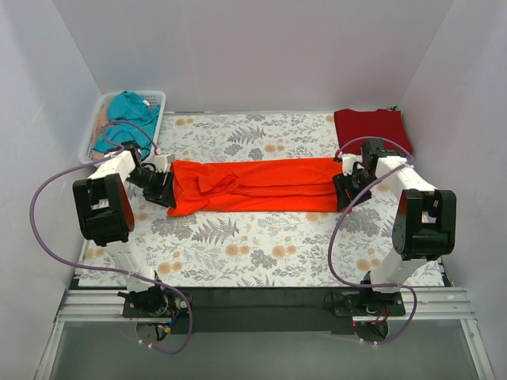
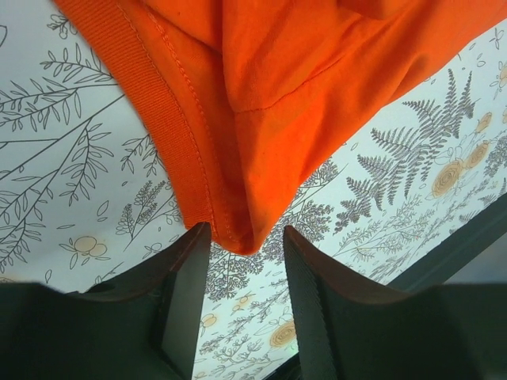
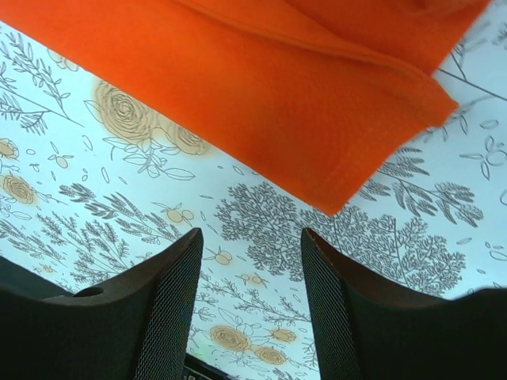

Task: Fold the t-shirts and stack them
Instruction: Fold the tshirt

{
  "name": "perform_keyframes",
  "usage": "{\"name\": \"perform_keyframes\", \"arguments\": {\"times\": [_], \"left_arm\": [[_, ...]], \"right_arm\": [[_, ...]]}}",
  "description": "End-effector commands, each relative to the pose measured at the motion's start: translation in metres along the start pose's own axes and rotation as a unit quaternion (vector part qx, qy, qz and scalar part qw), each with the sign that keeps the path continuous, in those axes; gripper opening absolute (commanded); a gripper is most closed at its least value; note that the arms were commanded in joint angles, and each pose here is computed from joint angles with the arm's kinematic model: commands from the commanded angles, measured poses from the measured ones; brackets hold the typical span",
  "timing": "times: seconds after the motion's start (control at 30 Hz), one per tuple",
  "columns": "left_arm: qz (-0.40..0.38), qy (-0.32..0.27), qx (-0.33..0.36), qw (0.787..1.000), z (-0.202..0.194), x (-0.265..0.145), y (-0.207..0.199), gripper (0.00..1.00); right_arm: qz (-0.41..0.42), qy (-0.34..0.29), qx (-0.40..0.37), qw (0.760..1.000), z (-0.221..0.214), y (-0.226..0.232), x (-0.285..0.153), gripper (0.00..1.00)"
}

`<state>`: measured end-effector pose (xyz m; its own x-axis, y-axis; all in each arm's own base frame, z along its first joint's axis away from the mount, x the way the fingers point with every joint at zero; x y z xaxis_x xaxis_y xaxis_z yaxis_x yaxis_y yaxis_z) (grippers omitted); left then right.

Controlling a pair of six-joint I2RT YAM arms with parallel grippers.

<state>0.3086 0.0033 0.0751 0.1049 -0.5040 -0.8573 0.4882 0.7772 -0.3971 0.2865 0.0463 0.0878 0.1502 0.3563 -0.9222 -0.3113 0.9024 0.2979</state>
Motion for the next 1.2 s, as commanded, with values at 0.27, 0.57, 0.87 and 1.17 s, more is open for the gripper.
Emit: {"name": "perform_keyframes", "arguments": {"times": [0.27,0.57,0.87,1.17], "left_arm": [[-0.017,-0.014,0.013,1.000,0.002,0.004,-0.010,0.38],[-0.019,-0.011,0.010,1.000,-0.002,0.006,-0.012,0.43],[-0.019,-0.003,0.005,1.000,-0.006,0.011,-0.010,0.35],[0.016,0.003,-0.002,1.000,0.005,-0.007,0.005,0.00]], "right_arm": [[-0.005,0.003,0.093,0.996,0.008,-0.043,-0.009,0.61],[0.055,0.031,0.141,0.988,0.007,-0.038,0.016,0.52],[0.066,0.041,0.151,0.986,0.002,-0.040,0.022,0.12],[0.039,0.035,0.144,0.988,0.002,-0.058,0.015,0.01]]}}
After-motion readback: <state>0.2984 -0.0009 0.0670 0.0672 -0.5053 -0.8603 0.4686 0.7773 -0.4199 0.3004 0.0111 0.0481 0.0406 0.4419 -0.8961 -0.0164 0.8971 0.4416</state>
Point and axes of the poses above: each gripper's point midway between its finger pads, its own x axis out along the fingers, its own y axis along the line the jaws close on, z = x × y, the point moved 3 cm from there along -x, back along the fingers, and after that the axes turned 10 degrees about x, right-handed, at the moved point
